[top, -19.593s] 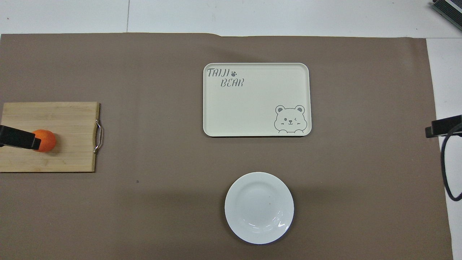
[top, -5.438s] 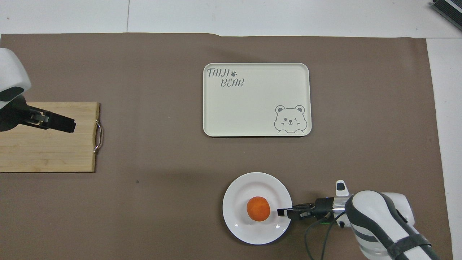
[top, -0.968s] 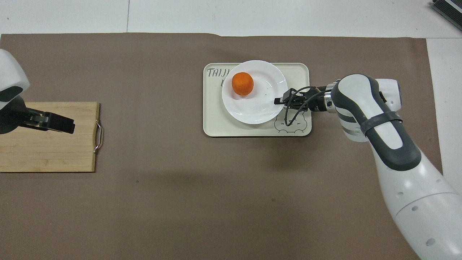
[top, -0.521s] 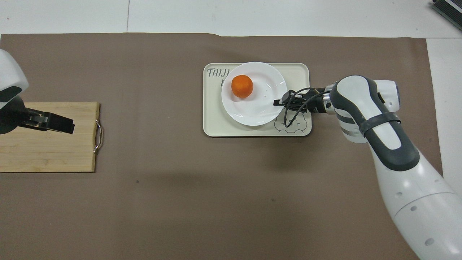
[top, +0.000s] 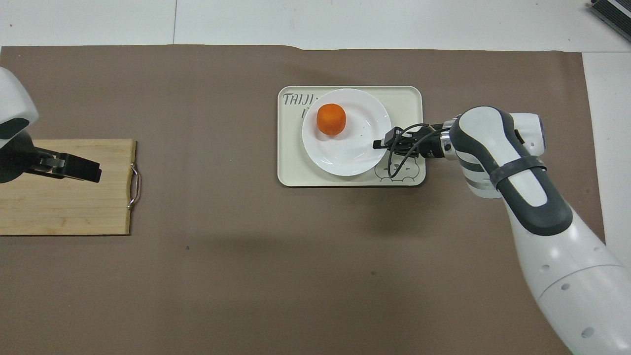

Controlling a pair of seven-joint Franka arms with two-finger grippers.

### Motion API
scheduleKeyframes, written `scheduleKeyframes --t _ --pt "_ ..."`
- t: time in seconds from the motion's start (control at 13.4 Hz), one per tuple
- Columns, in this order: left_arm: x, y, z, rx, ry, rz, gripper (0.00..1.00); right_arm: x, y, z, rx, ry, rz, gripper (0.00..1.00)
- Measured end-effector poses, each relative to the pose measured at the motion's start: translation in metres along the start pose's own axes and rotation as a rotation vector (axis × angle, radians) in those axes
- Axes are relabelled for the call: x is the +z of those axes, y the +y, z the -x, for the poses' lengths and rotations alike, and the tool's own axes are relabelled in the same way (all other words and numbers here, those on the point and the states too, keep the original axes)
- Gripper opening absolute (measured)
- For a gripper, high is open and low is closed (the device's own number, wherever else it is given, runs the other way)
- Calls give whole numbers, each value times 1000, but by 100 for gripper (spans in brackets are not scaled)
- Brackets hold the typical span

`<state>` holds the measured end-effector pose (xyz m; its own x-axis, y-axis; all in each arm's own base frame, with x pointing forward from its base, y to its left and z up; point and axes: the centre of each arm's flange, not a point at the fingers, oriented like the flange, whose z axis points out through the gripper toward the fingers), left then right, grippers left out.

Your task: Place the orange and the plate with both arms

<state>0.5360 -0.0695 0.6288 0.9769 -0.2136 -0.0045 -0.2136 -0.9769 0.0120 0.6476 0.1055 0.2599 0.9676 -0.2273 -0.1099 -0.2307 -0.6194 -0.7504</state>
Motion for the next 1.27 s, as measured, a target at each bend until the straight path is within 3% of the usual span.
scheduleKeyframes --t 0.67,1.27 --pt "0 0 0 0 0 0 100 -6 0 1 -39 -11 52 100" --pt "0 0 0 0 0 0 100 -42 -8 -11 -194 30 258 100"
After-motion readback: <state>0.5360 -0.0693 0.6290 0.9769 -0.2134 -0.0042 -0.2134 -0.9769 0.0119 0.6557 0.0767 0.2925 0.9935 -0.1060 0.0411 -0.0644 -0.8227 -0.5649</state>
